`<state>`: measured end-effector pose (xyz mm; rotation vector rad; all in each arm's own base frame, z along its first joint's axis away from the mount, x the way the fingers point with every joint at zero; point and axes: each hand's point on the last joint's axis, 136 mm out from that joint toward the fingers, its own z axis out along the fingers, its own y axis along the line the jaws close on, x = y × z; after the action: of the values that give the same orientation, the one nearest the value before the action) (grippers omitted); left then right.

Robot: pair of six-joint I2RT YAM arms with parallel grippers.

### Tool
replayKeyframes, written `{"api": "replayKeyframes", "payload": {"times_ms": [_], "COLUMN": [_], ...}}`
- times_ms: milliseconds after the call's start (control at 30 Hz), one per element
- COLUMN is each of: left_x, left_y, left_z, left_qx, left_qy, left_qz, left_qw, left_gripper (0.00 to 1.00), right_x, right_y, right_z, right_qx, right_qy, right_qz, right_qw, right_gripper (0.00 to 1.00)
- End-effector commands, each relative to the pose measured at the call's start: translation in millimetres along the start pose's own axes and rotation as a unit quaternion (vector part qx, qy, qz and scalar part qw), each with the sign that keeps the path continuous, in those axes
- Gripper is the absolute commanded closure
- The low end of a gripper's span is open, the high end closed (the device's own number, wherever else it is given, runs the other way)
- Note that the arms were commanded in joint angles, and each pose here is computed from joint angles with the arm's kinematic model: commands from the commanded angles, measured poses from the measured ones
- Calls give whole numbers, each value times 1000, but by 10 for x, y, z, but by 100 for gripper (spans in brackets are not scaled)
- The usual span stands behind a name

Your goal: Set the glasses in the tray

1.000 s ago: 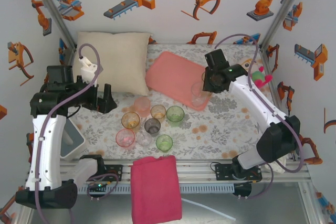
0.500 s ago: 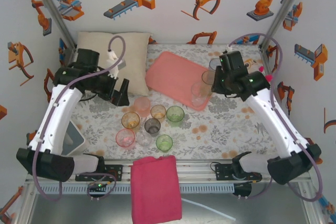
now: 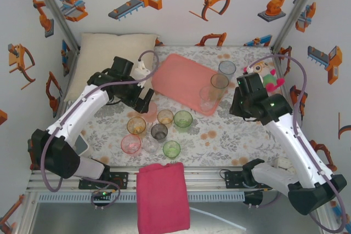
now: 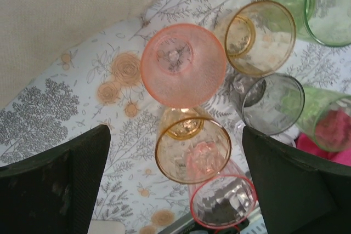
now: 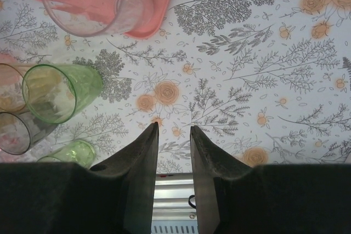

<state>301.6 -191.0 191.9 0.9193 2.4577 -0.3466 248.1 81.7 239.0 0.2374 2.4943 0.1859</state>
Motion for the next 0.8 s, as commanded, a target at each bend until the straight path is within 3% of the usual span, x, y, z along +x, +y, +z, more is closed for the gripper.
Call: {"api": "replayKeyframes", "payload": {"times_ms": [0,200,400,767], "left_x": [-177,-150,13,32], "left_y": [91,144,119,176], "left_z": [107,223,379,581], "left_qx": [-21,-33,-24,-29], "left_qy": [-26,-38,-11,-1], "left_qz": [-14,-26,-32,-39], "left_qw": [999,998,999,999], "left_gripper": [7,11,16,38], "right_x": [36,82,115,203], "right_y": [-113,-160,-154,-181], "right_z": [-18,-1,82,181], "right_qx": [17,22,23,25], "right_qy": [-9,-11,-5,1], "right_qz": [23,30,29,36], "right_qw": [1000,999,999,999], "right_gripper": [69,69,69,69]}}
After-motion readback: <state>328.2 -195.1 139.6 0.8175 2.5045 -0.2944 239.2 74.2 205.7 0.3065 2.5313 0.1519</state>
